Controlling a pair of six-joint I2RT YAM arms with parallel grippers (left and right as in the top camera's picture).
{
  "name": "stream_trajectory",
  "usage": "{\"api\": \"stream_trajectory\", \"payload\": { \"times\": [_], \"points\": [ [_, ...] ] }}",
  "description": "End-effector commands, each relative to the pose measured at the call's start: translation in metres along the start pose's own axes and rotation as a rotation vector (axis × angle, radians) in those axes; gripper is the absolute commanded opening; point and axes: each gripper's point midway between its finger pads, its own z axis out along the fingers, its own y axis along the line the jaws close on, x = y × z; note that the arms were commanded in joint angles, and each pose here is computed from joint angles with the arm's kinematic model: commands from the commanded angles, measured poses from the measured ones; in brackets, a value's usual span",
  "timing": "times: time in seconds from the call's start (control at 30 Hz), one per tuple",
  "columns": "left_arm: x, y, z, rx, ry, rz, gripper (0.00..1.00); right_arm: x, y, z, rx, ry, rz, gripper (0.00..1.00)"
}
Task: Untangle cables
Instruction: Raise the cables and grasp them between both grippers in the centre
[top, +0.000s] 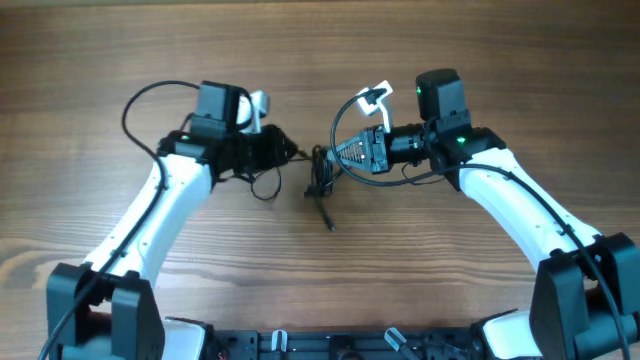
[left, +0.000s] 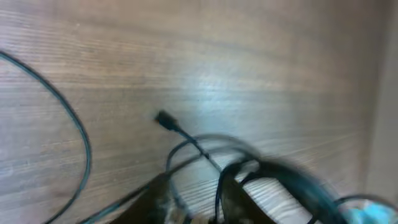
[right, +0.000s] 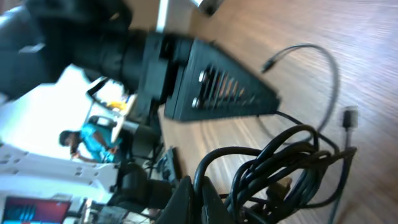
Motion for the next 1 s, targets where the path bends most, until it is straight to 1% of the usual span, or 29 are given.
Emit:
{"api": "stream_trajectory", "payload": {
  "times": [0.0, 0.07, 0.1, 0.2, 0.23, 0.3, 0.47, 0.57, 0.67, 0.73, 0.8, 0.93, 0.97],
  "points": [
    [-0.001, -0.024, -0.012, 0.19, 0.034, -0.018, 0.41, -0.003, 0.04, -0.003, -0.184, 0.024, -0.081, 0.04],
    [0.003, -0.032, -0.015, 0.241, 0.057, 0.0, 0.46, -0.013, 0.049, -0.004, -0.216, 0.011, -0.086, 0.04],
    [0.007, -0.039, -0.017, 0.289, 0.072, 0.048, 0.47, -0.02, 0.053, -0.005, -0.224, -0.004, -0.094, 0.04],
    [0.01, -0.045, -0.019, 0.328, 0.084, 0.088, 0.55, -0.033, 0.066, -0.008, -0.256, -0.024, -0.125, 0.04],
    [0.014, -0.053, -0.024, 0.386, 0.103, 0.11, 0.57, -0.036, 0.067, -0.009, -0.257, -0.031, -0.127, 0.04],
    [0.02, -0.061, -0.029, 0.448, 0.127, 0.138, 0.57, -0.037, 0.067, -0.009, -0.251, -0.038, -0.126, 0.04],
    [0.038, -0.047, -0.026, 0.385, 0.177, 0.166, 0.57, -0.038, 0.067, -0.009, -0.251, -0.038, -0.121, 0.04],
    [0.038, -0.044, -0.025, 0.372, 0.177, 0.166, 0.57, -0.038, 0.067, -0.009, -0.251, -0.038, -0.122, 0.04],
    [0.037, -0.029, -0.02, 0.279, 0.171, 0.151, 0.57, -0.038, 0.067, -0.009, -0.251, -0.037, -0.119, 0.04],
    [0.036, -0.032, -0.021, 0.297, 0.167, 0.158, 0.57, -0.037, 0.067, -0.009, -0.254, -0.035, -0.12, 0.04],
    [0.035, -0.042, -0.023, 0.355, 0.166, 0.158, 0.57, -0.037, 0.068, -0.009, -0.255, -0.033, -0.114, 0.04],
    [0.032, -0.044, -0.023, 0.363, 0.155, 0.16, 0.57, -0.037, 0.068, -0.009, -0.255, -0.033, -0.11, 0.04],
    [0.033, -0.049, -0.024, 0.391, 0.162, 0.161, 0.57, -0.037, 0.068, -0.009, -0.255, -0.033, -0.11, 0.04]
  ]
}}
